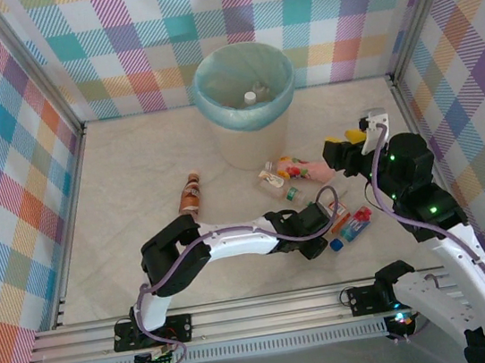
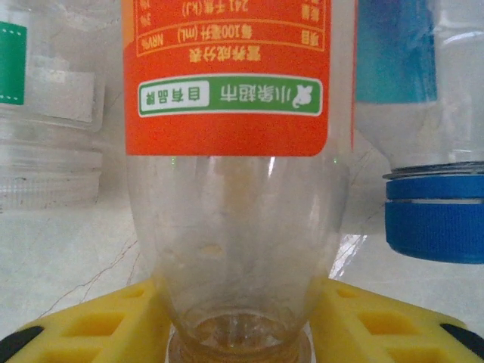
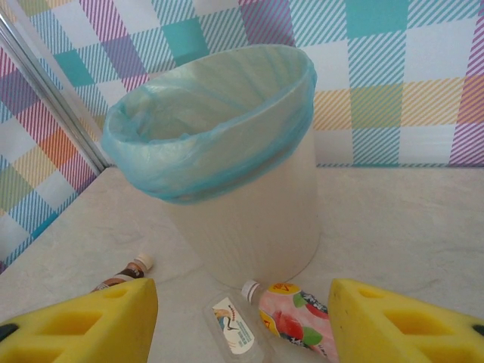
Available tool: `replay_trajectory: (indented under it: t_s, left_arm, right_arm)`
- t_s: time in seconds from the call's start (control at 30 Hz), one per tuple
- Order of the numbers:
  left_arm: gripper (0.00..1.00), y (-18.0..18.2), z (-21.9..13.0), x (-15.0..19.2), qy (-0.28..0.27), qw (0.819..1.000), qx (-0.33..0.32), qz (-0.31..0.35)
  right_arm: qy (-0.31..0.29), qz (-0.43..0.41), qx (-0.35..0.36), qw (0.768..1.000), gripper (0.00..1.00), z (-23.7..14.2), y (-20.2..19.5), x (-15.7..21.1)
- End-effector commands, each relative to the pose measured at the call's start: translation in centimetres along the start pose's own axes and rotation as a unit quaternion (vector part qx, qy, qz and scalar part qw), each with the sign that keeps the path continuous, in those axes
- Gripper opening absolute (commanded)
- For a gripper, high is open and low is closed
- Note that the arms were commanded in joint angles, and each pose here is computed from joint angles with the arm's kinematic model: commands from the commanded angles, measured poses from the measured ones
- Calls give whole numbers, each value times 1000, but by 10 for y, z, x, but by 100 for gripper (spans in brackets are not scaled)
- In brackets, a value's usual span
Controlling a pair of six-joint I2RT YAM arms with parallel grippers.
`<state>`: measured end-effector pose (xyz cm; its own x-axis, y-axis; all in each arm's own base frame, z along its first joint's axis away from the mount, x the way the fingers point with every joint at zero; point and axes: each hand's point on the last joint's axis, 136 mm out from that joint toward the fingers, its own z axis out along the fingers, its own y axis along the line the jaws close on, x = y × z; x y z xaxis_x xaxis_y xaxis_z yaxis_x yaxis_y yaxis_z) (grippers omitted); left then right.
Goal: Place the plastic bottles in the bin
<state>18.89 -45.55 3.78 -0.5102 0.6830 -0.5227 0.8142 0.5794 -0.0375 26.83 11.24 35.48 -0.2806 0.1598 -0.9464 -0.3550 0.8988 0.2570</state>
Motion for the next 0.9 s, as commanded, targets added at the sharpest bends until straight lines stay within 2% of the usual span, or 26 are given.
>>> replay_trajectory:
  t_s: [0.0, 0.13, 0.47, 0.63, 0.7, 0.87]
  left_arm:
    - [48, 6, -19, -3, -13, 1000, -3, 0]
    - [48, 8, -43, -17, -58, 998, -1, 2]
    - [47, 32, -105, -25, -101, 994, -47, -6]
    - [46, 50, -147, -29, -152, 985, -78, -24]
    - [46, 55, -167, -38, -191, 977, -83, -34]
    - [46, 68, -205, -39, -246, 963, -95, -48]
  right_arm:
    - [-24, 1, -14, 1000, 61, -2, 6, -14]
    - [-23, -1, -18, 1000, 62, -3, 9, -17]
    - [-67, 3, -78, 995, 61, -11, 33, -47]
    - [-68, 13, -122, 990, 61, -8, 51, -62]
    - [-64, 16, -144, 987, 61, -7, 59, -66]
    - [-40, 30, -198, 979, 61, 1, 77, -63]
